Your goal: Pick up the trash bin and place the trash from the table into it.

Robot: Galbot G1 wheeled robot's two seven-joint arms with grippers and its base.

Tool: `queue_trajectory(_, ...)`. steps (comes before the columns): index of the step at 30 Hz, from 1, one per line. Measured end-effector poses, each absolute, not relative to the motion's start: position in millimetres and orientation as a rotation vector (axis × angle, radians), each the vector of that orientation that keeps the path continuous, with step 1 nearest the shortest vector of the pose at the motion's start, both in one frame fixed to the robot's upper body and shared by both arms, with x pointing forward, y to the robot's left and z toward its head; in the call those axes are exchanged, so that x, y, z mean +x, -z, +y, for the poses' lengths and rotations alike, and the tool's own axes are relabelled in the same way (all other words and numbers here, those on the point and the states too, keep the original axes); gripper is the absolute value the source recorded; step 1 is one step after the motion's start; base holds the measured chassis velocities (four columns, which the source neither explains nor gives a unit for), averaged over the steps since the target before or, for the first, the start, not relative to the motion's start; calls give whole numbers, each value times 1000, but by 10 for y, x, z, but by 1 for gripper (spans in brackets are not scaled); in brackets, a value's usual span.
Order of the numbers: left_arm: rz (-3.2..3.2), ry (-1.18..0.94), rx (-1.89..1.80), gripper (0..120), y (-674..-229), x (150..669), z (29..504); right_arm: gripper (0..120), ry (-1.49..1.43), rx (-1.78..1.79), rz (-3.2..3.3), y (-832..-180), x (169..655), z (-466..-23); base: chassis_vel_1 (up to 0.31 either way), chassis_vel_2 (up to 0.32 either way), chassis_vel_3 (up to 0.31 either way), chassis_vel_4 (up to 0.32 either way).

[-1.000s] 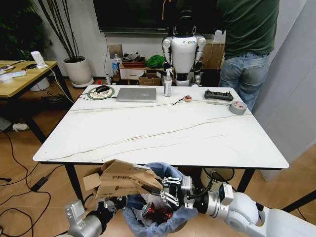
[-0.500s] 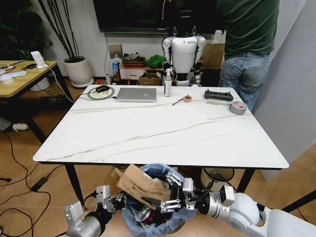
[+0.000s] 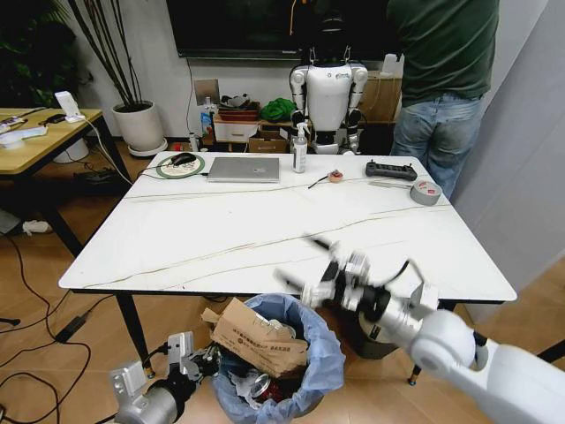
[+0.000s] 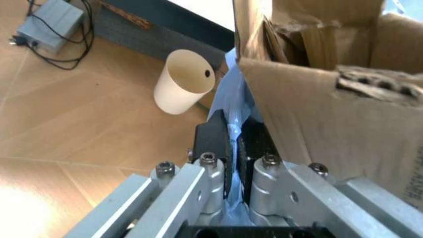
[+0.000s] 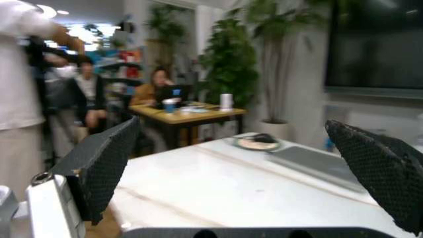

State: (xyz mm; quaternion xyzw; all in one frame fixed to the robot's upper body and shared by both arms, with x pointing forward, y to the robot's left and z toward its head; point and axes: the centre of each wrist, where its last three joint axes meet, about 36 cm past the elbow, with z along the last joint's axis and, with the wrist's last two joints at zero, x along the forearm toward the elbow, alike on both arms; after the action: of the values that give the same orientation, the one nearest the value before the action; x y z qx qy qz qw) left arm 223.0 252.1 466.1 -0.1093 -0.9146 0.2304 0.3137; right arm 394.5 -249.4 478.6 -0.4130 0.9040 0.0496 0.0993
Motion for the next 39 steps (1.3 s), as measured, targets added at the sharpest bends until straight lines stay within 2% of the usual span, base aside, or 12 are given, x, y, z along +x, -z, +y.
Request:
queue_trajectory(5,-2432,-593,-274,0,-4649,2252,2539,100,-84,-1034,2770,-4780,4230,-3050,0,0,0,0)
queue_trajectory(7,-2436,-590,-273,0,-4649,2259,2542,100,-78,-1009,2781,-4767,4253,-3163,0,0,0,0)
queue_trajectory(10,-2446,-583,-277,0,-4644,2269,2547,100,-41,-860,2834,-4752,4270,-3568,0,0,0,0)
queue_trajectory(14,-2463,-581,-273,0,-4613,2290,2558,100,-42,-615,2914,-4611,3986,-4110,0,0,0,0)
queue_trajectory(16,-2466,-581,-272,0,-4609,2292,2558,100,-43,-592,2920,-4591,3938,-4149,0,0,0,0)
queue_trajectory(19,-2485,-578,-266,0,-4594,2291,2544,100,-30,-418,2950,-4456,3465,-4418,0,0,0,0)
queue_trajectory(27,-2504,-529,-279,0,-4515,2290,2556,100,67,-259,3050,-3977,2350,-4550,0,0,0,0)
queue_trajectory(35,-2525,-499,-283,0,-4432,2290,2572,100,84,-135,3044,-3819,1945,-4593,0,0,0,0)
queue_trajectory(39,-2535,-494,-283,0,-4407,2311,2580,100,82,-130,3044,-3814,1924,-4613,0,0,0,0)
